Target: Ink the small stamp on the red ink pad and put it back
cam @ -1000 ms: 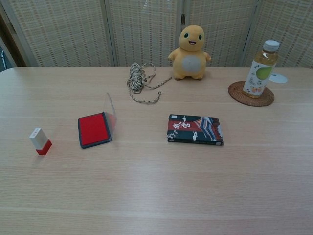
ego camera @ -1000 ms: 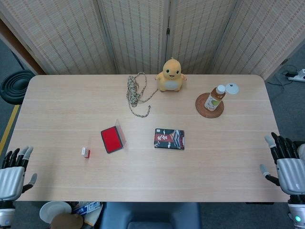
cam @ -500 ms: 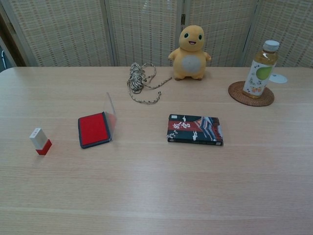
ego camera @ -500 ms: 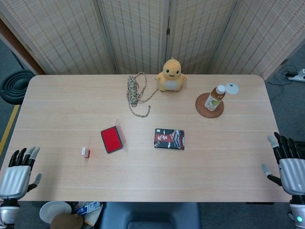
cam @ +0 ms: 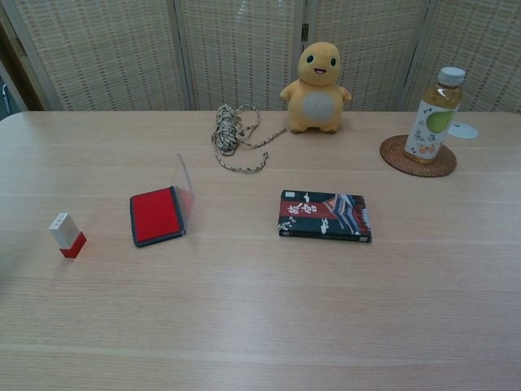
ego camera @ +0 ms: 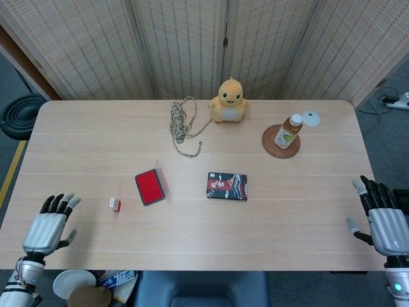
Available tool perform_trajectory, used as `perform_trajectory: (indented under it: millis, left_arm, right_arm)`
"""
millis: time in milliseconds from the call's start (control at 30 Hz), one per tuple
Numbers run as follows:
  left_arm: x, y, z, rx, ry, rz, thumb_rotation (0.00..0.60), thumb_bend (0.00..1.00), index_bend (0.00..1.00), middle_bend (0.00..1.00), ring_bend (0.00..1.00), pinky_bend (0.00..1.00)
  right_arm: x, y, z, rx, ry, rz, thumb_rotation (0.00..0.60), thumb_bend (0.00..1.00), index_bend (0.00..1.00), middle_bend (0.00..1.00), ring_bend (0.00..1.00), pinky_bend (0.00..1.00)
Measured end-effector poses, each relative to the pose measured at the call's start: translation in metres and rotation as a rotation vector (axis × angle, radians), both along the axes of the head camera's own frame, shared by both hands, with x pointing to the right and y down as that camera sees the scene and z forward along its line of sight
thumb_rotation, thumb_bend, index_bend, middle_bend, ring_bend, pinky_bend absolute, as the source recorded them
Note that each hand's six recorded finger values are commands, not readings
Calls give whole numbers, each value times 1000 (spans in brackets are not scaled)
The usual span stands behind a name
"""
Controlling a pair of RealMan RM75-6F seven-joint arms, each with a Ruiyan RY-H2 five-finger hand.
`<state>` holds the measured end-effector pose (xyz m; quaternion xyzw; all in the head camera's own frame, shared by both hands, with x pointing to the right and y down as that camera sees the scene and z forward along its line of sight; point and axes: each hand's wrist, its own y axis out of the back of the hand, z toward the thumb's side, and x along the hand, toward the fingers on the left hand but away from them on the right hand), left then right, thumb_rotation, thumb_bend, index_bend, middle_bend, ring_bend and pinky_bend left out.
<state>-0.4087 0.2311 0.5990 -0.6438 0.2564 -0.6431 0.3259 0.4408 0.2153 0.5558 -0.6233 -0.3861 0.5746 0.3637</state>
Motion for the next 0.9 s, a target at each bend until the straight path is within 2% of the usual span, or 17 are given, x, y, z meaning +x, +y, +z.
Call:
perform_trajectory:
  millis: [267,600,900]
  left_arm:
    - [20,-15,13,-35,-2,41,600,338,151,55,0,0]
    - [41,-31,46,-94,-35,58,600,338,162,68,0,0]
    - [47,-45,61,-129,-43,37,600,338,162,77,0,0]
  right_arm:
    - [0,-1,0,-12,-18,-1,600,300,0,0,0,0]
    - [7,-4,1,-27,-37,15,600,300,0,0,0,0]
    - [14,-7,-1,-25,-40,40,600,300,0,0,0,0]
